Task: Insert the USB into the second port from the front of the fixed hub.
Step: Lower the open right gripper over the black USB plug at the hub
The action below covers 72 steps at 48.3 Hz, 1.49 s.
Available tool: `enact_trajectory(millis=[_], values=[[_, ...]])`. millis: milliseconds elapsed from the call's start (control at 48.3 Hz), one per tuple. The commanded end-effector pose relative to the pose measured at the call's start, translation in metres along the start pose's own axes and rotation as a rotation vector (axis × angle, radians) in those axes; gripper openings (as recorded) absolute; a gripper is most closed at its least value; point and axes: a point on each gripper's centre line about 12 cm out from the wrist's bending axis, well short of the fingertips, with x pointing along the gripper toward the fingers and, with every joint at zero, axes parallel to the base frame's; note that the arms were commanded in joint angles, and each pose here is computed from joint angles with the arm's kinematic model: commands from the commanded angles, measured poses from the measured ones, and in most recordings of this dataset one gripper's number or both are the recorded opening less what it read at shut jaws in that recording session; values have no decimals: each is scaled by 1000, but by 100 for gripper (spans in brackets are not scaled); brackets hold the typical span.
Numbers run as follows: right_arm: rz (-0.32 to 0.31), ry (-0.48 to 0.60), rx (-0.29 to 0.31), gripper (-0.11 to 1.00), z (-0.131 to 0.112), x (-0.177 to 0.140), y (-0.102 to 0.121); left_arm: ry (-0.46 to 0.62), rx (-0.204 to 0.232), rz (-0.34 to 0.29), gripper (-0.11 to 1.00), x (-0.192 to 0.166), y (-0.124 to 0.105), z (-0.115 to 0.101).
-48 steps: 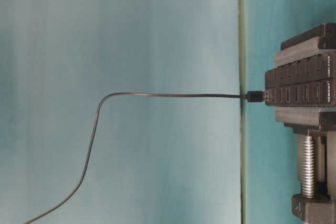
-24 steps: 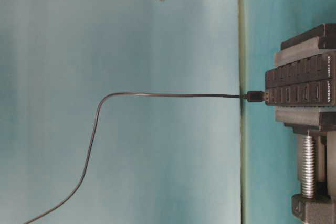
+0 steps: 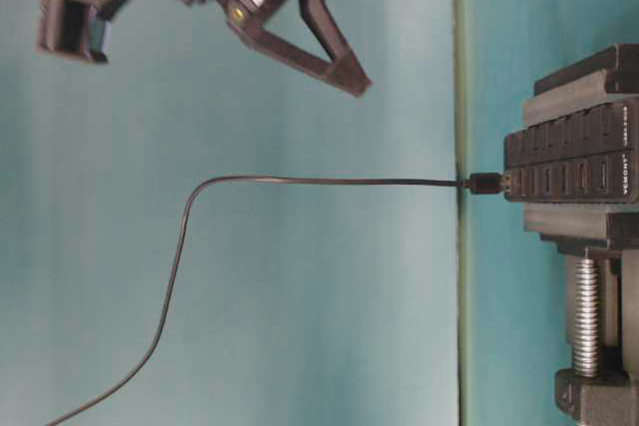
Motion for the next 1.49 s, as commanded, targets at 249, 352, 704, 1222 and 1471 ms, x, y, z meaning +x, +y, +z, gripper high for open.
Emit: enact_trajectory(millis=[249,352,704,1222,1471], values=[[-1,5,-8,-3,13,24,-2,-38,2,-5,0,0,-2,15],[1,23,-8,-3,10,32,-2,-38,2,-5,0,0,-2,15],[3,23,-10,-3,10,43,-1,-34,2,-4,0,0,-1,13],[11,24,7,7,12,49,2,-31,0,-2,0,0,-1,12],[16,11,6,61,14,54,5,-28,0,-2,0,0,-1,11]])
